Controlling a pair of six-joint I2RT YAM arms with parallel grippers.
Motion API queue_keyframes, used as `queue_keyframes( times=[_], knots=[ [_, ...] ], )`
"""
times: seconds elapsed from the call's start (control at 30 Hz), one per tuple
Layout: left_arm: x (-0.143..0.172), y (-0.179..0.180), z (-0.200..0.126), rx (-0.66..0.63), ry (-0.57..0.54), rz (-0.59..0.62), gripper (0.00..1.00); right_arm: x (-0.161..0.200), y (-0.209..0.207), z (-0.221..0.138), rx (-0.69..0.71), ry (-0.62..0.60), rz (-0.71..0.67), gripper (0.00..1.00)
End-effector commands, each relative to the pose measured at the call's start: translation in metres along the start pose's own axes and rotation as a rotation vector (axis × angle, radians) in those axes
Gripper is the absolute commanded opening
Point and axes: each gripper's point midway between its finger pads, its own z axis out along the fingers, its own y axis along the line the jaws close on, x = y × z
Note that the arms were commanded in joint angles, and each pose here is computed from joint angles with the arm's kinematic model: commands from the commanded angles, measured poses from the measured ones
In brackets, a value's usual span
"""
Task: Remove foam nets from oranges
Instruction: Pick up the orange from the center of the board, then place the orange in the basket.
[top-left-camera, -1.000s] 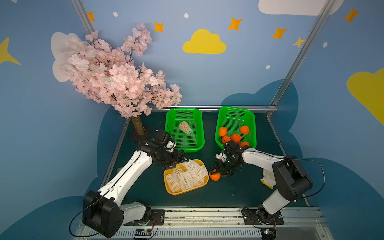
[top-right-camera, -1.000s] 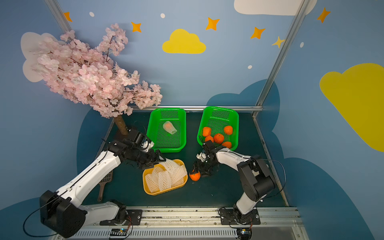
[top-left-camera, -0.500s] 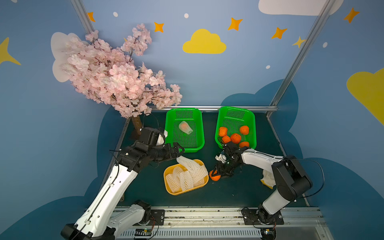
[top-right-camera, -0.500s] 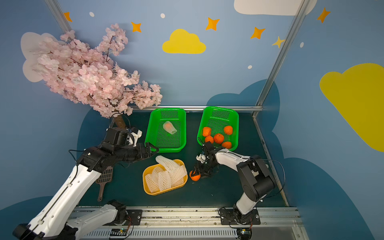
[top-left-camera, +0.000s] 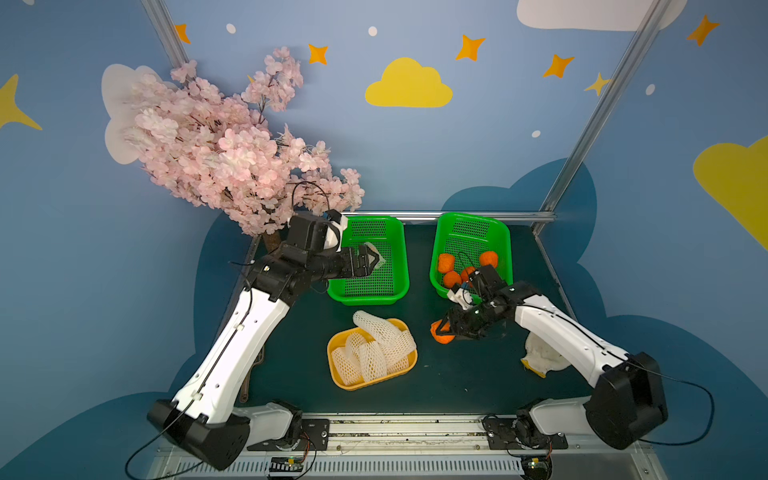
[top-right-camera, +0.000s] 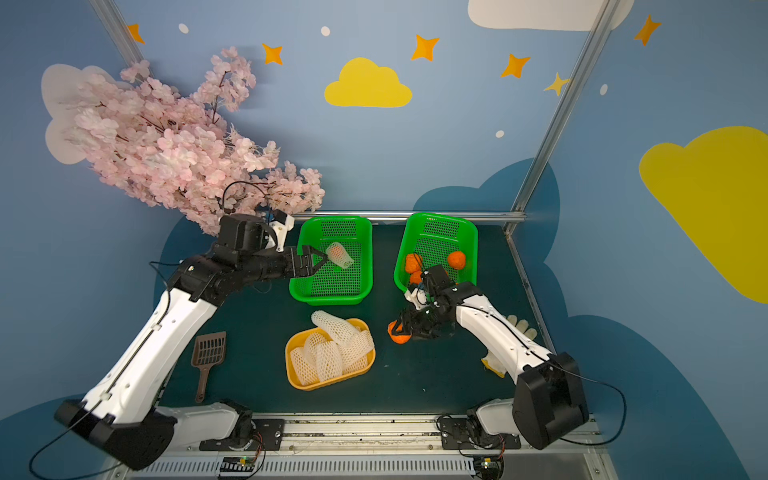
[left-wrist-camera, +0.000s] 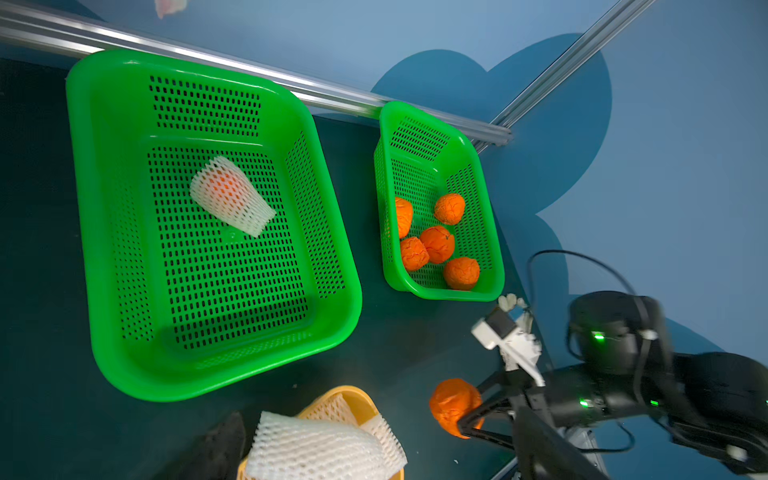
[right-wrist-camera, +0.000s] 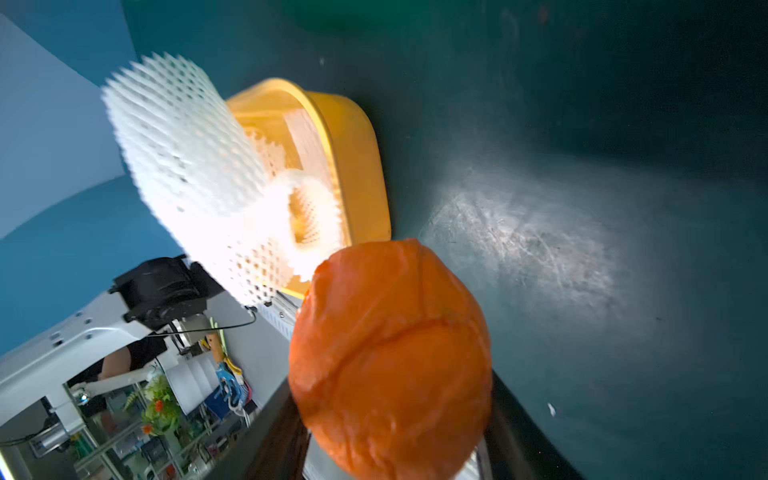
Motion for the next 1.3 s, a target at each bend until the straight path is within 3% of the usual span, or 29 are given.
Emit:
queue_keyframes(
  times=[0.0,0.1,0.2,0.43,0.7,0.93,1.07,1.27],
  knots=[
    [-0.011,0.001,0.03,0.029,0.052,0.028,1.0,-0.013,-0.006,-0.039,0.047,-0.079,0.051,0.42],
    [-0.019,0.011,0.061,0.059,0.103,-0.051,1.0,-0.05,-0.01,-0.067,0.077,-0.229,-0.001,0.44],
    [-0.025,0.02,0.088,0.073,0.139,-0.086,1.0,-0.089,-0.025,-0.088,0.122,-0.296,0.021,0.44],
    [-0.038,0.058,0.13,0.054,0.152,-0.2,1.0,-0.175,-0.069,-0.087,0.15,-0.261,0.132,0.44],
    [-0.036,0.089,0.176,0.04,0.18,-0.28,1.0,-0.255,-0.11,-0.059,0.212,-0.235,0.146,0.46],
    [-0.028,0.11,0.208,-0.009,0.218,-0.362,1.0,-0.278,-0.122,-0.04,0.205,-0.211,0.142,0.61],
    [-0.022,0.122,0.216,-0.058,0.242,-0.399,1.0,-0.284,-0.108,-0.052,0.173,-0.249,0.109,0.72],
    [-0.003,0.145,0.227,-0.156,0.303,-0.421,1.0,-0.272,-0.068,-0.081,0.104,-0.285,0.025,0.77]
  ],
)
